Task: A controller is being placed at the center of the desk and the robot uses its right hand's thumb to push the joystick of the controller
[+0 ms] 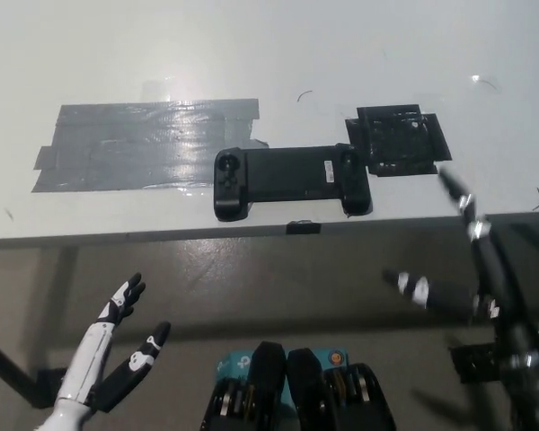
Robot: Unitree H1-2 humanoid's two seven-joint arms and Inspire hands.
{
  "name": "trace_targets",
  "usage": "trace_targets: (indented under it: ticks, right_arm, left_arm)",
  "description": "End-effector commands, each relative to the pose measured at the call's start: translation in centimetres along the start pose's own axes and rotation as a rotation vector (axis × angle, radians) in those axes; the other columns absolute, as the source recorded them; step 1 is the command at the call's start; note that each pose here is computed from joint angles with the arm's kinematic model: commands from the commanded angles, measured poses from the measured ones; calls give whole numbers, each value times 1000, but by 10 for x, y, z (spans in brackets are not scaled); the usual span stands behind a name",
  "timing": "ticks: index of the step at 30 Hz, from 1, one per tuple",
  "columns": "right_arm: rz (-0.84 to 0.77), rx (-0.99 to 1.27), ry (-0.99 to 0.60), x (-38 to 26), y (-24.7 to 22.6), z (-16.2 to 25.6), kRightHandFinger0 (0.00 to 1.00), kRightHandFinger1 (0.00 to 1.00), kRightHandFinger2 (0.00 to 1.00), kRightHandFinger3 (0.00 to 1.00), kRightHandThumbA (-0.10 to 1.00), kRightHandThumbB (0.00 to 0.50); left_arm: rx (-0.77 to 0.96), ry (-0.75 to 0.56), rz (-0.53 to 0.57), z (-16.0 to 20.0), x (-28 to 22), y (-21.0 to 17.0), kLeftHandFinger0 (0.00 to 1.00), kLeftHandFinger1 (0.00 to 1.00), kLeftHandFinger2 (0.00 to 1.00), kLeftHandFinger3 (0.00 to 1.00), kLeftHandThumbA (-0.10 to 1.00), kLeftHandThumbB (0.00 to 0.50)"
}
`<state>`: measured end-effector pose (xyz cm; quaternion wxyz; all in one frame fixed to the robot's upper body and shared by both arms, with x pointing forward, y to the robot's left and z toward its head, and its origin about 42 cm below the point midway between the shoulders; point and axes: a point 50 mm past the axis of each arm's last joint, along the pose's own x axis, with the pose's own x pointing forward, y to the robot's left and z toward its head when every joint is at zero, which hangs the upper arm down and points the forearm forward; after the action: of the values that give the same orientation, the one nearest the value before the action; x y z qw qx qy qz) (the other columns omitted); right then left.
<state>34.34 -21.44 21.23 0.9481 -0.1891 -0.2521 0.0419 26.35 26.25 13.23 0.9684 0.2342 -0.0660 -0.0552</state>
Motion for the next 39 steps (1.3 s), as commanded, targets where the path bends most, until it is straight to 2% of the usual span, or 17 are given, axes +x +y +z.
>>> trace_targets:
  ticks: [1, 6, 9, 11, 14, 20, 25, 28, 30, 33, 39]
  right_arm:
    - [-62, -61, -64, 49, -14, 20, 1000, 1000, 1000, 1000, 1000, 308]
    - [-23, 10, 49, 95, -13, 6, 1000, 1000, 1000, 1000, 978, 363]
    - [-2, 55, 115, 115, -4, -3, 1000, 1000, 1000, 1000, 907, 350]
    - [9, 37, 146, 128, 3, -10, 1000, 1000, 1000, 1000, 914, 352]
    - [29, 18, 193, 139, 12, -17, 1000, 1000, 1000, 1000, 929, 391]
    - [59, -10, 255, 163, 26, -27, 1000, 1000, 1000, 1000, 953, 427]
    - [64, -6, 291, 173, 30, -35, 1000, 1000, 1000, 1000, 953, 432]
    - [66, 1, 291, 177, 31, -37, 1000, 1000, 1000, 1000, 948, 404]
    - [65, 3, 310, 180, 32, -37, 1000, 1000, 1000, 1000, 955, 416]
    - [65, 5, 306, 185, 33, -36, 1000, 1000, 1000, 1000, 955, 393]
    - [62, 15, 304, 194, 34, -31, 1000, 1000, 1000, 1000, 988, 399]
  left_arm:
    - [6, -41, 6, 6, -3, 1, 1000, 1000, 1000, 1000, 734, 41]
    - [-4, -48, 3, 9, 2, 1, 1000, 1000, 1000, 1000, 722, 34]
    - [-2, -49, 1, 9, 1, 2, 1000, 1000, 1000, 1000, 715, 25]
    - [-4, -43, 1, 10, 0, 2, 1000, 1000, 1000, 1000, 718, 30]
    - [-13, -42, -1, 10, 0, 1, 1000, 1000, 1000, 1000, 714, 22]
    - [-30, -47, 5, 10, 2, 3, 1000, 1000, 1000, 1000, 689, 20]
    - [-25, -47, 8, 11, 3, 3, 1000, 1000, 1000, 1000, 692, 23]
    - [-38, -50, 8, 11, 3, 4, 1000, 1000, 1000, 1000, 685, 19]
    - [-36, -49, 9, 11, 4, 4, 1000, 1000, 1000, 1000, 683, 22]
    - [-36, -49, 10, 13, 4, 5, 1000, 1000, 1000, 1000, 670, 13]
    - [-31, -47, 12, 13, 5, 5, 1000, 1000, 1000, 1000, 663, 14]
